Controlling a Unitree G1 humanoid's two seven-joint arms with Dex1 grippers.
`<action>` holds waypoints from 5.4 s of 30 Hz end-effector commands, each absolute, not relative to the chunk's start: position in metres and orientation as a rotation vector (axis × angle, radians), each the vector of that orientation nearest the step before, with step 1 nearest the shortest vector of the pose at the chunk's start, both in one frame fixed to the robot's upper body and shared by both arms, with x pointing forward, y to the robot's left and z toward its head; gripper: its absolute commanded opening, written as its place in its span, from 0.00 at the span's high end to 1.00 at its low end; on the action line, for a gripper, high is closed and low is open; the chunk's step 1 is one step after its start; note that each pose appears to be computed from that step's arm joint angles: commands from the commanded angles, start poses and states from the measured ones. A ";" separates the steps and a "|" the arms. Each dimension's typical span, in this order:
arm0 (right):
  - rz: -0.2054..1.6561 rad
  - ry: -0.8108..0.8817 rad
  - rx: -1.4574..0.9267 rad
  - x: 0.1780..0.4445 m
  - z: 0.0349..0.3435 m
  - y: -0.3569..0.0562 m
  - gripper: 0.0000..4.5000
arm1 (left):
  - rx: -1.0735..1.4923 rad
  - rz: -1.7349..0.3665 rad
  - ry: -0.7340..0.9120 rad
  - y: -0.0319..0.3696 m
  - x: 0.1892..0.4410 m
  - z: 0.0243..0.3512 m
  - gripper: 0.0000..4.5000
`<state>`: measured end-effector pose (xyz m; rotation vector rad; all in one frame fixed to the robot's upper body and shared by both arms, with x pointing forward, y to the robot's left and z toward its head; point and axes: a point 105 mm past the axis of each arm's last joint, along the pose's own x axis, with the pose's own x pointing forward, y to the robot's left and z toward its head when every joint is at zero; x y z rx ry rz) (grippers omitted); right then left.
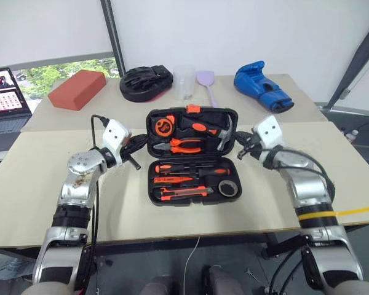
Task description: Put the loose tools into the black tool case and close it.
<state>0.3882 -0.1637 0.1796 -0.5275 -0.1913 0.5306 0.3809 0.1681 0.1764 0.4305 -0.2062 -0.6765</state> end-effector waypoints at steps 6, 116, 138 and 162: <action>0.614 -0.238 -0.671 0.341 0.169 -0.180 0.84 | 0.319 -0.559 -0.221 0.191 0.348 0.184 0.84; 0.880 0.267 -0.287 0.276 0.101 -0.146 1.00 | 0.787 -1.533 0.115 0.053 0.349 0.113 0.99; 0.879 0.230 -0.228 0.287 0.130 -0.147 1.00 | 0.790 -1.517 0.112 0.055 0.351 0.115 0.99; 0.908 0.170 -0.267 0.301 0.129 -0.120 1.00 | 0.927 -1.615 0.134 0.051 0.341 0.092 0.99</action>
